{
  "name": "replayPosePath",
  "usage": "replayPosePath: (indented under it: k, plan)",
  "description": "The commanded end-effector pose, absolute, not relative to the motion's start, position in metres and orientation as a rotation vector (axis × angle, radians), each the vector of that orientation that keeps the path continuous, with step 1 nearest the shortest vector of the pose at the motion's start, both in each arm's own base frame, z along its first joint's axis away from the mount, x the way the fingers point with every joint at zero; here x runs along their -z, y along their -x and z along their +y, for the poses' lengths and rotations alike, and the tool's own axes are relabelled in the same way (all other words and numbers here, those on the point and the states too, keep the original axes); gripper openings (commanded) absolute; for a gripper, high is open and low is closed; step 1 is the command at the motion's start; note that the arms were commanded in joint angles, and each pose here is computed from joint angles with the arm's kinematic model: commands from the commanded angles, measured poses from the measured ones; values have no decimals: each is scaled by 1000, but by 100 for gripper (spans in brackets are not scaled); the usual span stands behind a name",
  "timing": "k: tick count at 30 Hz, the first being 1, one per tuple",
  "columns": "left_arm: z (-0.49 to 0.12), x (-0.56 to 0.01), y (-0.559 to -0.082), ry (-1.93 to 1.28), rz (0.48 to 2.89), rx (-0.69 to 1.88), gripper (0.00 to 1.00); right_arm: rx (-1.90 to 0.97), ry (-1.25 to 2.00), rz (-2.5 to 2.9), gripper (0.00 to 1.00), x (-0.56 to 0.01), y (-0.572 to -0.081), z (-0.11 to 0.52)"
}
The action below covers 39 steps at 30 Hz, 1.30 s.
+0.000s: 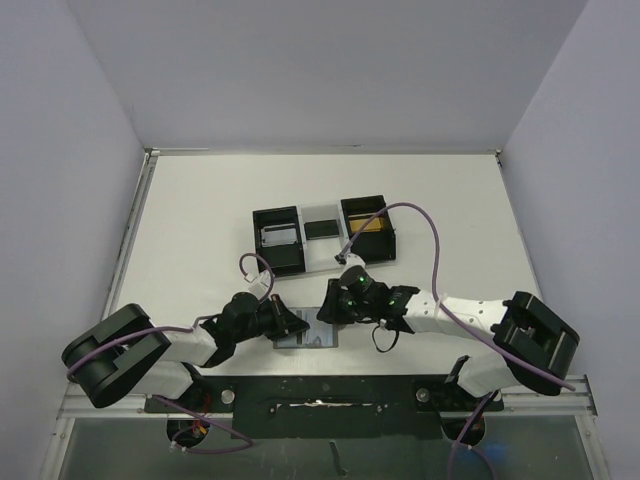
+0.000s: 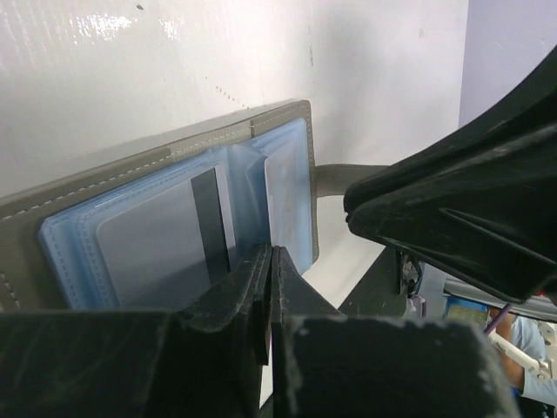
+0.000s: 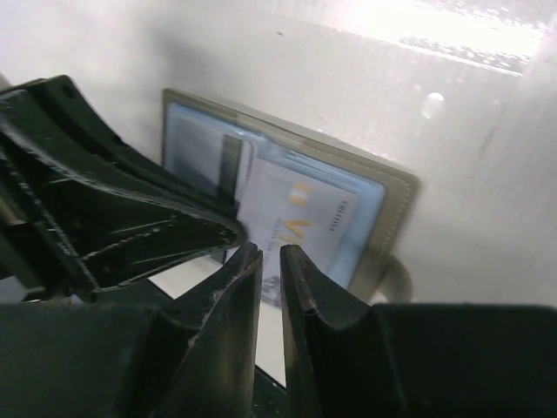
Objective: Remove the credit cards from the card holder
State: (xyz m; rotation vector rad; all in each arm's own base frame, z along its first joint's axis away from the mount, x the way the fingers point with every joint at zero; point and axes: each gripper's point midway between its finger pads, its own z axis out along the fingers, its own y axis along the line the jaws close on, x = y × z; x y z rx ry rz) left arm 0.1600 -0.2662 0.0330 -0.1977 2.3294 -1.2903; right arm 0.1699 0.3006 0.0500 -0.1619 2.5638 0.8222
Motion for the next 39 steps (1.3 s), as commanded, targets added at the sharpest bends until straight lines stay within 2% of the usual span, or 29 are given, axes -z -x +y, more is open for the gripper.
replayPosePath:
  k: [1,11,28,30,34,39]
  plan:
    - [-268,-44,-163,182,2280,1320,0,-948,168,2463,18,-79,-180,327]
    - [-266,-48,-162,158,2266,1323,0,-751,-32,2665,18,-3,-156,297]
    - [-250,-57,-169,211,2231,1292,1,-718,-5,2679,17,6,-163,280]
    - [-250,-60,-170,214,2212,1301,6,-729,6,2676,17,4,-163,282]
    - [-256,-69,-170,180,2188,1354,24,-806,54,2656,17,-3,-164,294]
    - [-264,-76,-171,143,2185,1424,28,-816,53,2665,17,-1,-165,298]
